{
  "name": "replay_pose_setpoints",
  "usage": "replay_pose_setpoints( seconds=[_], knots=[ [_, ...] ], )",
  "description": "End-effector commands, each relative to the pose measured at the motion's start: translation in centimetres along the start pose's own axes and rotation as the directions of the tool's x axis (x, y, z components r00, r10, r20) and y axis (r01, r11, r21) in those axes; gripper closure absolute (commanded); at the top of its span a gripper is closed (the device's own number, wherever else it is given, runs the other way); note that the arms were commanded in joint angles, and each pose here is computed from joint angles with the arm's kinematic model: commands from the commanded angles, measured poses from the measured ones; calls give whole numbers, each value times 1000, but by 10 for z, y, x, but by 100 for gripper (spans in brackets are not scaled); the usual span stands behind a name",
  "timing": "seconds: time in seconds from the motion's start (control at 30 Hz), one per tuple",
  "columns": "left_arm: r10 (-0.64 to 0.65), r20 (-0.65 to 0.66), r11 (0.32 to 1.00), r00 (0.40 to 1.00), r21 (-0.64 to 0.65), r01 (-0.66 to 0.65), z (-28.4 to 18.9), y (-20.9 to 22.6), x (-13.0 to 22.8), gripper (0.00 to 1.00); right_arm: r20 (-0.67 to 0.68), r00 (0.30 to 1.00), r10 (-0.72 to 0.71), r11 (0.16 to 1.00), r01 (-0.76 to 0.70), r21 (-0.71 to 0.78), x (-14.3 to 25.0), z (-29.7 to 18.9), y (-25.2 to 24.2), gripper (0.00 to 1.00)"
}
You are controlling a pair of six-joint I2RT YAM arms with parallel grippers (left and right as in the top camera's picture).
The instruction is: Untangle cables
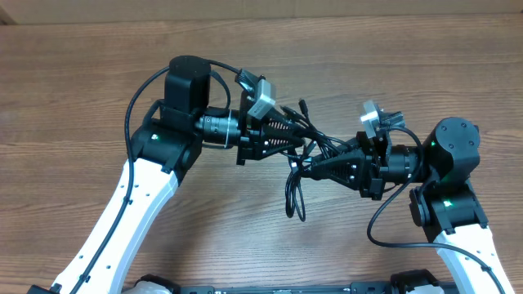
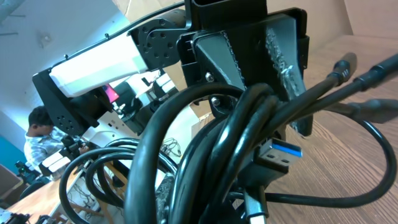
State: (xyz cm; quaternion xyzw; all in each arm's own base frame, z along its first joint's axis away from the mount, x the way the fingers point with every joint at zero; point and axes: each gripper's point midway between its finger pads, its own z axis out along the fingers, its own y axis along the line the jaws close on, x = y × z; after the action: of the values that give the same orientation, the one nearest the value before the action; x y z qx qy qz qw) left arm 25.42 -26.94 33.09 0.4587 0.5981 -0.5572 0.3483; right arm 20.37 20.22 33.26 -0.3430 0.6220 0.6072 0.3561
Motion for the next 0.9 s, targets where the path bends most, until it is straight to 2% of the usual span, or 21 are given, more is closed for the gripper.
replay_pose_setpoints(
  seconds=[0.0, 0.1, 0.23, 0.37, 0.43, 0.6, 0.63, 0.67, 0.7, 0.73, 0.77, 0.87],
  knots=[
    [15, 7, 1000, 1000, 5, -15, 0, -9, -9, 72, -4, 999, -35, 999, 35, -23, -6, 1, 10, 92],
    [16, 3, 1000, 1000, 15, -16, 3, -12, -8, 65, -4, 999, -38, 999, 38, -22, -6, 1, 10, 92],
    [21, -6, 999, 1000, 41, -21, 11, -19, -7, 61, 0, 998, -60, 998, 60, -24, -8, 1, 11, 91],
    [22, -8, 999, 1000, 44, -22, 12, -20, -7, 74, 0, 998, -60, 998, 60, -24, -8, 1, 11, 91],
    [22, -6, 999, 1000, 36, -22, 11, -18, -7, 96, 0, 998, -59, 998, 59, -24, -8, 1, 11, 91],
    [-27, -6, 1000, 1000, -13, 27, 8, -9, -7, 96, 0, 998, -58, 998, 58, -24, -8, 1, 11, 90],
    [-70, -4, 996, 998, -56, 69, 7, -1, -7, 96, -1, 998, -55, 998, 55, -23, -7, 0, 11, 86],
    [-97, 0, 992, 995, -86, 97, 5, 4, -7, 96, -1, 998, -55, 998, 55, -23, -7, 0, 11, 72],
    [-143, 9, 981, 990, -129, 143, 3, 12, -6, 96, 1, 999, -51, 999, 51, -18, -8, 1, 9, 37],
    [-174, 19, 972, 985, -158, 175, 0, 18, -7, 96, 3, 999, -51, 999, 51, -14, -8, 1, 9, 15],
    [-211, 32, 959, 977, -186, 214, -3, 23, -7, 96, 14, 999, -36, 999, 36, 11, -9, 1, 3, 0],
    [-289, 69, 927, 955, -229, 297, -12, 34, -7, 96, 54, 997, 57, 990, -64, 126, -8, 0, -24, 0]
  ],
)
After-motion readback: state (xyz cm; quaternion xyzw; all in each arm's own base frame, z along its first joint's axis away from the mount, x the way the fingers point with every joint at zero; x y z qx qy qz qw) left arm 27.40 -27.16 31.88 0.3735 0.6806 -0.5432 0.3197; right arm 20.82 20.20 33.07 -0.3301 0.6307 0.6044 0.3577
